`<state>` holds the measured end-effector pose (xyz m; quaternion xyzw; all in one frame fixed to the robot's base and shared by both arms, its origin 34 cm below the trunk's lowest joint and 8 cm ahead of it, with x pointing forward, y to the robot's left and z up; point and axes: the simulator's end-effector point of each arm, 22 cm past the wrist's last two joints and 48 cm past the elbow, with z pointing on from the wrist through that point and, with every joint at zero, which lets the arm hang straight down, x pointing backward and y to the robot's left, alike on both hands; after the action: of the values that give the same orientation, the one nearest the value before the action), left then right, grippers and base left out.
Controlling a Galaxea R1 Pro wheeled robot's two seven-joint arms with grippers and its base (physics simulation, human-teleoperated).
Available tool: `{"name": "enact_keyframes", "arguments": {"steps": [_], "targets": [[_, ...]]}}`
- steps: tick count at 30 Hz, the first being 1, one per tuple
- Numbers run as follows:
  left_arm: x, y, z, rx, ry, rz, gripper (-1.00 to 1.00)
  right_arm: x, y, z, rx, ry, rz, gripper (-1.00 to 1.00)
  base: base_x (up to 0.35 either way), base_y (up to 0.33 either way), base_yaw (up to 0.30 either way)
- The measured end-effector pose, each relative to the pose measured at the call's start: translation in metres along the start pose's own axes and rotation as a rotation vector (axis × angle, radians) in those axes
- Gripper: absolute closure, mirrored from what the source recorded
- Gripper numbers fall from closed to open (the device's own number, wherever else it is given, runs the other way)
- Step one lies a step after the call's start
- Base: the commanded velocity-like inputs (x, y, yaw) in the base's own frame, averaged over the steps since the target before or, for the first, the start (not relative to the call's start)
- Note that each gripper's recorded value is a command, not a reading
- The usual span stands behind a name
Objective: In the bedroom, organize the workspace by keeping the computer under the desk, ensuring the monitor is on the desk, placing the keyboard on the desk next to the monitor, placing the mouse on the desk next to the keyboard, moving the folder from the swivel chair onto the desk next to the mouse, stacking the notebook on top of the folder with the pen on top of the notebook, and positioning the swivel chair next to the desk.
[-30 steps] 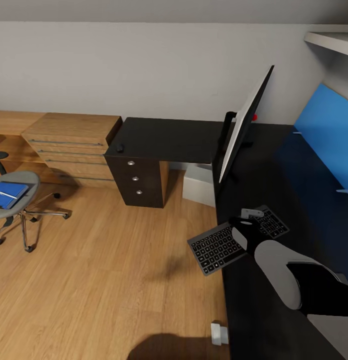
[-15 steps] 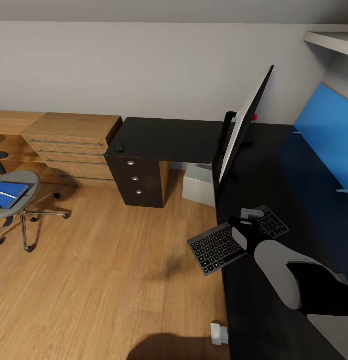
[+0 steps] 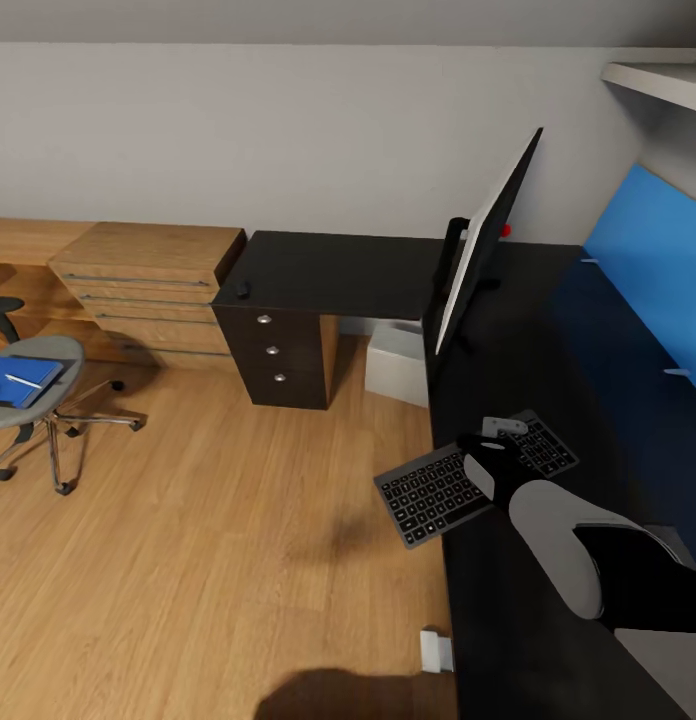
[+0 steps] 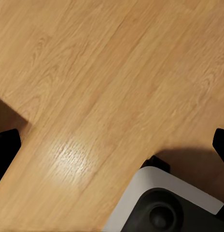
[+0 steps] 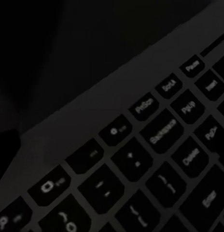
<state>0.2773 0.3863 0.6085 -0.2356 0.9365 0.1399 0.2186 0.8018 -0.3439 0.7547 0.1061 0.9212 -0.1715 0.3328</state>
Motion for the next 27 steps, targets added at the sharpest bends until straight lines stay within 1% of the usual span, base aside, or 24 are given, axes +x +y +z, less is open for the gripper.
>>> {"name": "enact_keyframes", "arguments": {"steps": [25, 27], "targets": [[0.0003, -0.0008, -0.0003, 0.001, 0.000, -0.001, -1.00, 0.0009, -0.0018, 0.0001, 0.005, 0.001, 0.004, -1.00, -0.327, 0.000, 0.000], [0.0003, -0.0009, -0.0002, 0.001, 0.000, -0.001, -1.00, -0.0037, -0.0014, 0.0002, 0.004, -0.008, 0.005, -1.00, -0.335, 0.000, 0.000]]}}
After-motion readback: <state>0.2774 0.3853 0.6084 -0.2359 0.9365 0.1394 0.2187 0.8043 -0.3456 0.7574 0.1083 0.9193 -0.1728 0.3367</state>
